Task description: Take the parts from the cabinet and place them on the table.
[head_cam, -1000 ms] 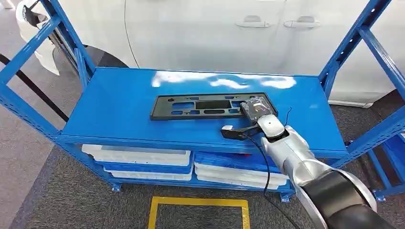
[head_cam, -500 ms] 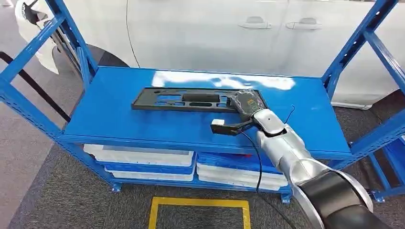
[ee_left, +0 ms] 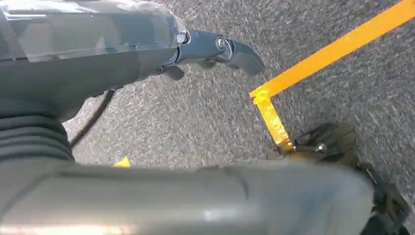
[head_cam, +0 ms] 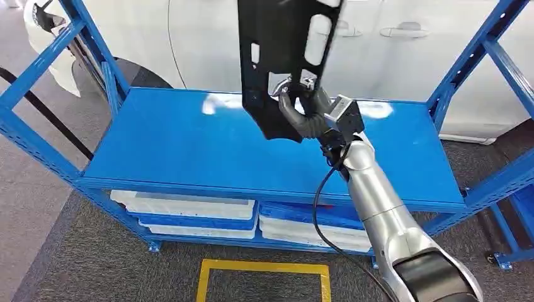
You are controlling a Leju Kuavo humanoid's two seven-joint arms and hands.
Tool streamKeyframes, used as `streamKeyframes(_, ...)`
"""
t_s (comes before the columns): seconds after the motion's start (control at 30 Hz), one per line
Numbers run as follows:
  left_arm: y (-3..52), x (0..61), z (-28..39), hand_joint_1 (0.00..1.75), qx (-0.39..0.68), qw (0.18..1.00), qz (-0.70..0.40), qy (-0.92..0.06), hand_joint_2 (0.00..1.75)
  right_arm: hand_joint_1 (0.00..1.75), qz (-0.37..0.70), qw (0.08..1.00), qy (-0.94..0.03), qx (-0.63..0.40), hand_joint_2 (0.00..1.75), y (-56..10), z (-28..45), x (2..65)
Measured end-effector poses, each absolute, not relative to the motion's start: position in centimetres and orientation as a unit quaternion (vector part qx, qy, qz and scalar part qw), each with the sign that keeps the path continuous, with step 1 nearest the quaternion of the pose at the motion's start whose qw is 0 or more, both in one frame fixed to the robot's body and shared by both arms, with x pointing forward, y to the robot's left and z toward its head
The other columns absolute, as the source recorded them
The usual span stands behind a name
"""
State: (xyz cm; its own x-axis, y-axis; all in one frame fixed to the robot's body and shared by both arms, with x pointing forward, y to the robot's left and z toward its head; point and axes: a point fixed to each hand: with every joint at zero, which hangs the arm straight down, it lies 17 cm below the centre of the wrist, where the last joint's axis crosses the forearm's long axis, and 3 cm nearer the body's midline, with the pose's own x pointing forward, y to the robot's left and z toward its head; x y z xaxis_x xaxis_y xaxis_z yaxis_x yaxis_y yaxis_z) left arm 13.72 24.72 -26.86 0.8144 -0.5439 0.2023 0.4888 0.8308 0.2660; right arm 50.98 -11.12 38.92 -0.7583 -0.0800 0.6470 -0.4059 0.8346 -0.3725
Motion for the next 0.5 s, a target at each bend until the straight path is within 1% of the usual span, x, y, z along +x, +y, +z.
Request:
streamKeyframes(0.03,24.7,13.7,-26.9,0.0,0.101,0.947,-0.271,-0.136,0.0,1.75,0.249,0.313,-0.904,0.152,1.75,-11.2,39.2,50.3)
streamKeyframes(0.07,24.6,13.7,-26.9,0.0,0.1,0.948,-0.268,-0.138,1.75,1.75,0.242,0.306,-0.904,0.173,1.75,-11.2,39.6,49.5)
streamKeyframes(0.17,24.7,13.3,-26.9,0.0,0.099,0.95,-0.26,-0.14,1.75,1.75,0.228,0.302,-0.895,0.235,1.75,-10.7,37.9,46.9)
streamKeyframes(0.43,24.7,13.2,-27.0,0.0,0.099,0.951,-0.259,-0.139,1.75,1.75,0.228,0.303,-0.894,0.24,1.75,-10.6,37.4,46.6)
streamKeyframes(0.5,24.7,12.8,-27.0,0.0,0.099,0.952,-0.256,-0.138,1.75,1.75,0.223,0.317,-0.882,0.267,1.75,-9.7,34.6,44.8)
